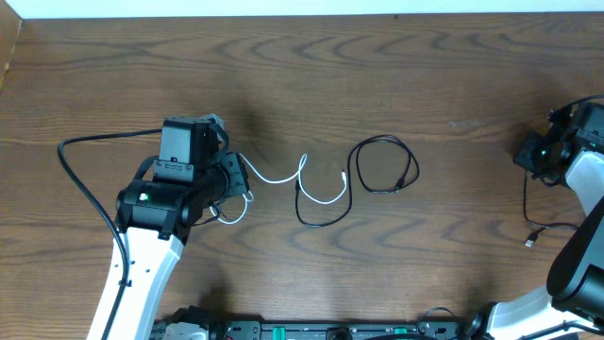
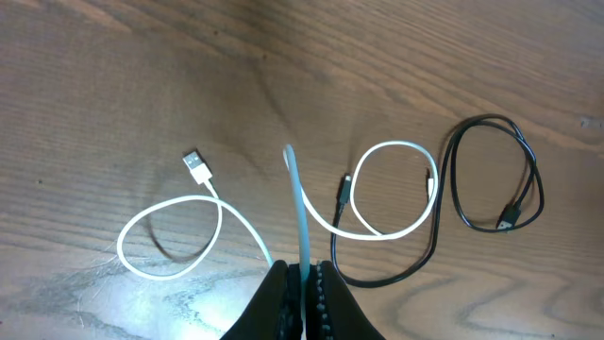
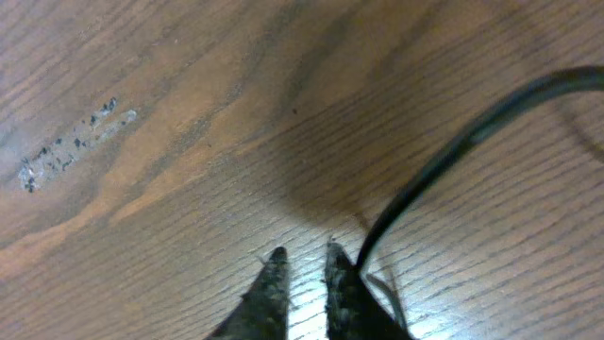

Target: Untangle cables

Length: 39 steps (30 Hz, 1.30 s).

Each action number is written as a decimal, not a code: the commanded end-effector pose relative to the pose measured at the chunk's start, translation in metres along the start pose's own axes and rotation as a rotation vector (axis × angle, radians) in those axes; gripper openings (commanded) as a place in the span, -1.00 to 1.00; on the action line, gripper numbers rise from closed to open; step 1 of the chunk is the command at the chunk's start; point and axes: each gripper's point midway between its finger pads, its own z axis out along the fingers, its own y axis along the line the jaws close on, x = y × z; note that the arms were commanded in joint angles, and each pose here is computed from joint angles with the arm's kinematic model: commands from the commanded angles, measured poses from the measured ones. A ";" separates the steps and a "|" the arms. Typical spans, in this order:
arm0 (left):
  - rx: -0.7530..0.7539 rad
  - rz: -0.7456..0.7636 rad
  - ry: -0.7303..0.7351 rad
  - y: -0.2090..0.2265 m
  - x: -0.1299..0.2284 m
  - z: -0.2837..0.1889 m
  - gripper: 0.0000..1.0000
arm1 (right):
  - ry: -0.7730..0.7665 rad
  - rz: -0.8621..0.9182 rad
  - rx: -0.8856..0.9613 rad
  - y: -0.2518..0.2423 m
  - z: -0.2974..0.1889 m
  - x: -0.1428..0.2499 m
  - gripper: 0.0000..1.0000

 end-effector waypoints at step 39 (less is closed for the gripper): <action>0.775 0.295 -0.079 -0.133 -0.021 -0.055 -0.85 | 0.011 -1.079 -1.078 0.362 -0.111 0.184 0.23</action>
